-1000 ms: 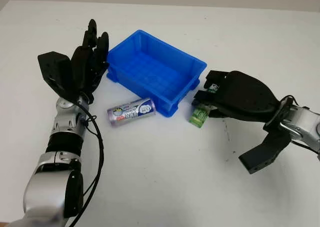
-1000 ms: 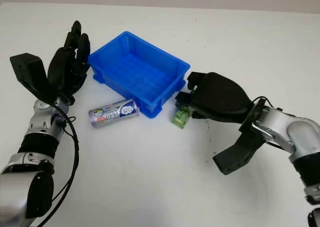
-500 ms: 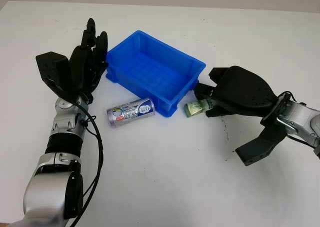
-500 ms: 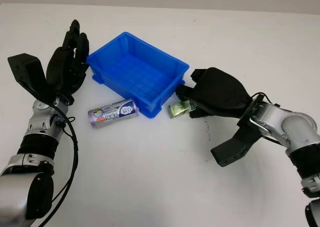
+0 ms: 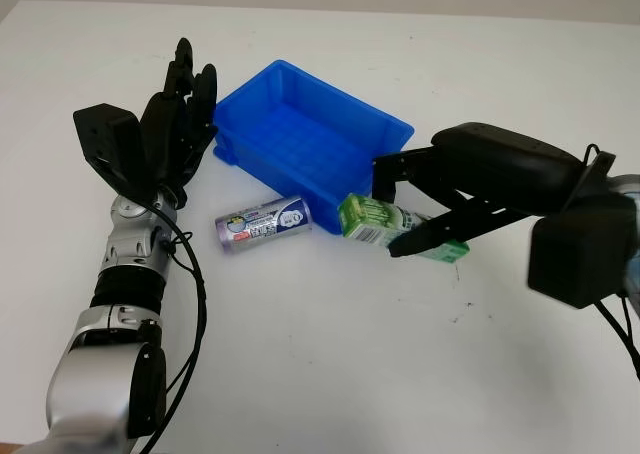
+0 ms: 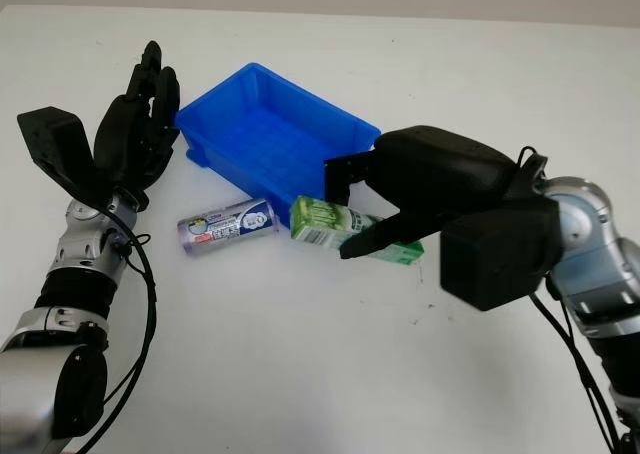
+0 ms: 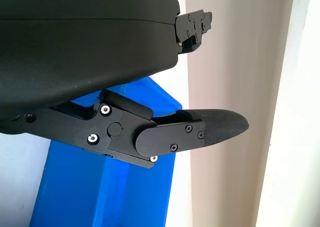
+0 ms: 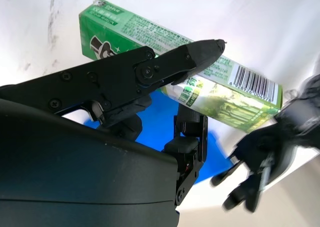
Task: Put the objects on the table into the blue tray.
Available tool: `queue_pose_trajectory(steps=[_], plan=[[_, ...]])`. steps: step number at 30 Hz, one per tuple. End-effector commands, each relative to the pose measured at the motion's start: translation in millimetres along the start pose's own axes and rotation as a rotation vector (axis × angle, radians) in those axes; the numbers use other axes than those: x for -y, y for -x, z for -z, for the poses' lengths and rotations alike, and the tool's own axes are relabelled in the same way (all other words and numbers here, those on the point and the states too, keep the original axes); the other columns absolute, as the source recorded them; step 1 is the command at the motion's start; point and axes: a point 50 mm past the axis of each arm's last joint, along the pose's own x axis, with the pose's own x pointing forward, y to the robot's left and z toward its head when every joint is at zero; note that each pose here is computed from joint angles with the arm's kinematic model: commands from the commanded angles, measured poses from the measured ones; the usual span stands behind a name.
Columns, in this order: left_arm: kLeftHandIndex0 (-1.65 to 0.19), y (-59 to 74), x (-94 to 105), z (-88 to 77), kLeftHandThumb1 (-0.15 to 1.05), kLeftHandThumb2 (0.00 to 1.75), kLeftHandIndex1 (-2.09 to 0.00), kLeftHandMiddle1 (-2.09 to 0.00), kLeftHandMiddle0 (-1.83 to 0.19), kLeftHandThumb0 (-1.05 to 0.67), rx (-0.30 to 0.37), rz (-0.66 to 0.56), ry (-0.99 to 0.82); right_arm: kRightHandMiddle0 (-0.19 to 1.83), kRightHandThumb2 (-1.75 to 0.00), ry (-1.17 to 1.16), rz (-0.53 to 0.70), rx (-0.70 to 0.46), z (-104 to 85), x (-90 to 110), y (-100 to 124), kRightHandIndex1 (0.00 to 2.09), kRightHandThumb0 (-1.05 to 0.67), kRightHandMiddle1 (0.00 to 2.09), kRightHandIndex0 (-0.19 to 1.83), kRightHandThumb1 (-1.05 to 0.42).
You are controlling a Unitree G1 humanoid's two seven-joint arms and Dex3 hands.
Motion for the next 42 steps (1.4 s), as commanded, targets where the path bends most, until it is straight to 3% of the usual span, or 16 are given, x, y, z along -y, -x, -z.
queue_pose_trajectory(steps=[1,6,8,10,12,16,21,24,31,39,42], plan=[[0.19,-0.4,-1.1,-1.9,1.05,0.53,0.00,-0.01,0.19,-0.72,0.005,-0.001,-0.006,0.79,-0.11,0.010,-0.030,0.008,-8.6,10,5,2.09,-0.47,2.09,1.02,-1.05],[0.19,-0.5,-0.4,-1.6,1.05,0.54,0.00,0.00,0.19,-0.72,0.008,0.001,-0.002,0.88,-0.14,-0.071,-0.110,0.000,-13.6,31,14,2.09,-0.53,2.09,0.99,-1.05],[0.19,-0.6,-0.1,-1.1,1.05,0.53,0.00,-0.01,0.19,-0.72,0.006,-0.006,-0.001,0.91,-0.11,-0.200,-0.043,0.030,-11.5,41,17,2.09,-0.49,2.09,1.01,-1.04],[0.19,-0.6,0.6,-0.9,1.05,0.53,0.00,0.00,0.19,-0.71,0.007,0.000,-0.001,0.98,-0.12,-0.279,0.111,0.083,-6.8,47,16,2.09,-0.46,2.09,1.05,-1.05],[0.19,-0.5,1.5,-0.5,1.05,0.55,0.00,0.00,0.19,-0.71,0.010,0.006,-0.007,0.91,-0.18,-0.264,0.314,0.117,0.2,51,12,2.09,-0.46,2.09,1.02,-1.05],[0.19,-0.1,3.1,0.9,1.05,0.55,0.00,0.00,0.19,-0.71,0.011,0.004,-0.004,0.83,-0.17,-0.187,0.657,0.072,11.4,51,2,2.09,-0.45,2.09,1.06,-1.05],[0.19,0.9,4.2,2.2,1.05,0.56,0.00,0.00,0.19,-0.70,0.015,0.004,0.003,0.82,-0.22,-0.125,0.899,0.028,28.1,52,-16,2.09,-0.42,2.09,1.09,-1.05],[0.19,1.5,4.6,3.2,1.05,0.56,0.00,0.00,0.19,-0.70,0.016,0.001,0.005,0.76,-0.27,-0.182,0.934,0.047,36.5,53,-27,2.09,-0.44,2.09,0.96,-1.05],[0.19,2.4,5.0,4.9,1.05,0.57,0.00,0.00,0.19,-0.71,0.011,-0.008,-0.002,0.76,-0.26,-0.177,0.974,0.045,46.8,50,-54,2.09,-0.47,2.09,1.01,-1.05],[0.19,2.3,5.8,5.5,1.05,0.55,-0.01,-0.03,0.19,-0.71,0.015,-0.017,0.002,0.71,-0.23,-0.318,0.911,0.034,57.5,39,-84,2.09,-0.49,2.09,0.98,-1.05],[0.19,2.4,6.1,6.0,1.05,0.54,-0.01,-0.03,0.19,-0.71,0.016,-0.020,0.007,0.60,-0.21,-0.335,0.882,0.019,59.2,36,-90,2.09,-0.51,2.09,0.85,-1.05]])
